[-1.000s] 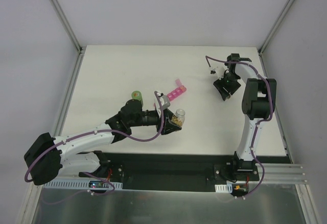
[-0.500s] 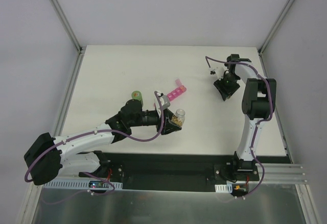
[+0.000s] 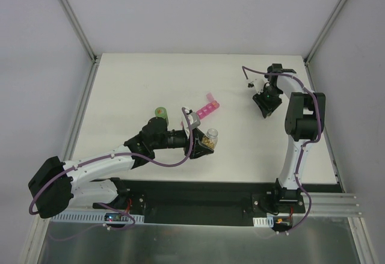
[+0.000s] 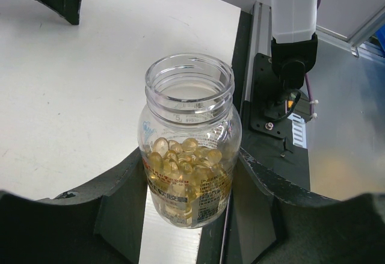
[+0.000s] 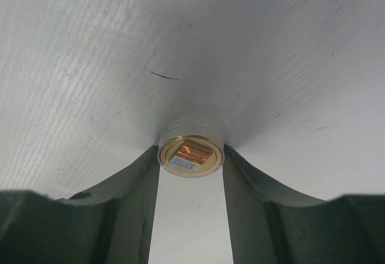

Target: Sort the pills into containers

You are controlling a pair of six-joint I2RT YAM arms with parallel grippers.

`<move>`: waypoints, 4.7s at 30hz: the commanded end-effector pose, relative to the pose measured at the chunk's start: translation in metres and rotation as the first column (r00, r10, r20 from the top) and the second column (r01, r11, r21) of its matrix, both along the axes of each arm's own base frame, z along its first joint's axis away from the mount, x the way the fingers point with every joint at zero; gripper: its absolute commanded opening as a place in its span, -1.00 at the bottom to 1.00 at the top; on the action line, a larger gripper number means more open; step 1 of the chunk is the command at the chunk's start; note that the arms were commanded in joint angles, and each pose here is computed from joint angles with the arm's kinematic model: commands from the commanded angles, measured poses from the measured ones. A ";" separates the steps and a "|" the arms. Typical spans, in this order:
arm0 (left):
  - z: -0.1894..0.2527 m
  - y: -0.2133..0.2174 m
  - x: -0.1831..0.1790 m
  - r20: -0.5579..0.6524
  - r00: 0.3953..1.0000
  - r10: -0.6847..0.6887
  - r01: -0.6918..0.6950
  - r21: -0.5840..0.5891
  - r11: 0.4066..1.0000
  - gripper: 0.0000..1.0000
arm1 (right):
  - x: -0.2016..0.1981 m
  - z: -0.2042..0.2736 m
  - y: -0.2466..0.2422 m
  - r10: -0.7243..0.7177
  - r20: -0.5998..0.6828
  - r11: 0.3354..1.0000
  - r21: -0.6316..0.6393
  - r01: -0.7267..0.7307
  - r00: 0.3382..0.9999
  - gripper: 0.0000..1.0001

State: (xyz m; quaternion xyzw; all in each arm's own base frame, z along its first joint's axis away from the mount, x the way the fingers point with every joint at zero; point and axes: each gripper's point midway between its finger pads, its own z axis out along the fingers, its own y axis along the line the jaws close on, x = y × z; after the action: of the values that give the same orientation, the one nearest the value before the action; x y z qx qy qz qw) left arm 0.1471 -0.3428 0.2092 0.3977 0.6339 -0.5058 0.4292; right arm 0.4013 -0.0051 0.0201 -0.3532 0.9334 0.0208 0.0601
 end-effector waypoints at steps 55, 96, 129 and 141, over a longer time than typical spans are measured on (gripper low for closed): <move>0.031 0.026 -0.040 -0.005 0.963 -0.269 0.269 0.042 0.962 -0.75 | -0.306 0.259 0.228 0.844 0.282 0.216 0.601 -0.770 0.457 -0.55; 0.018 0.028 0.033 0.116 0.981 -0.155 0.118 0.276 0.954 -0.77 | -0.262 0.239 0.241 0.853 0.257 0.239 0.581 -0.778 0.454 -0.53; 0.039 0.025 0.011 0.005 0.972 -0.235 0.229 0.206 0.951 -0.76 | -0.283 0.242 0.255 0.871 0.217 0.227 0.616 -0.754 0.440 -0.48; 0.023 0.037 0.032 0.082 0.989 -0.122 0.089 0.321 0.943 -0.77 | -0.289 0.241 0.263 0.803 0.021 0.412 0.702 -0.580 0.596 -0.47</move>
State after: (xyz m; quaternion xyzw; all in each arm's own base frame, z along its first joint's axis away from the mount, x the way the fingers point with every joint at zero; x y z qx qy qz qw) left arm 0.1592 -0.3004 0.2097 0.4998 0.6833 -0.4406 0.2986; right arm 0.1767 0.2848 0.2568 -0.7299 0.5485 0.3647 0.1827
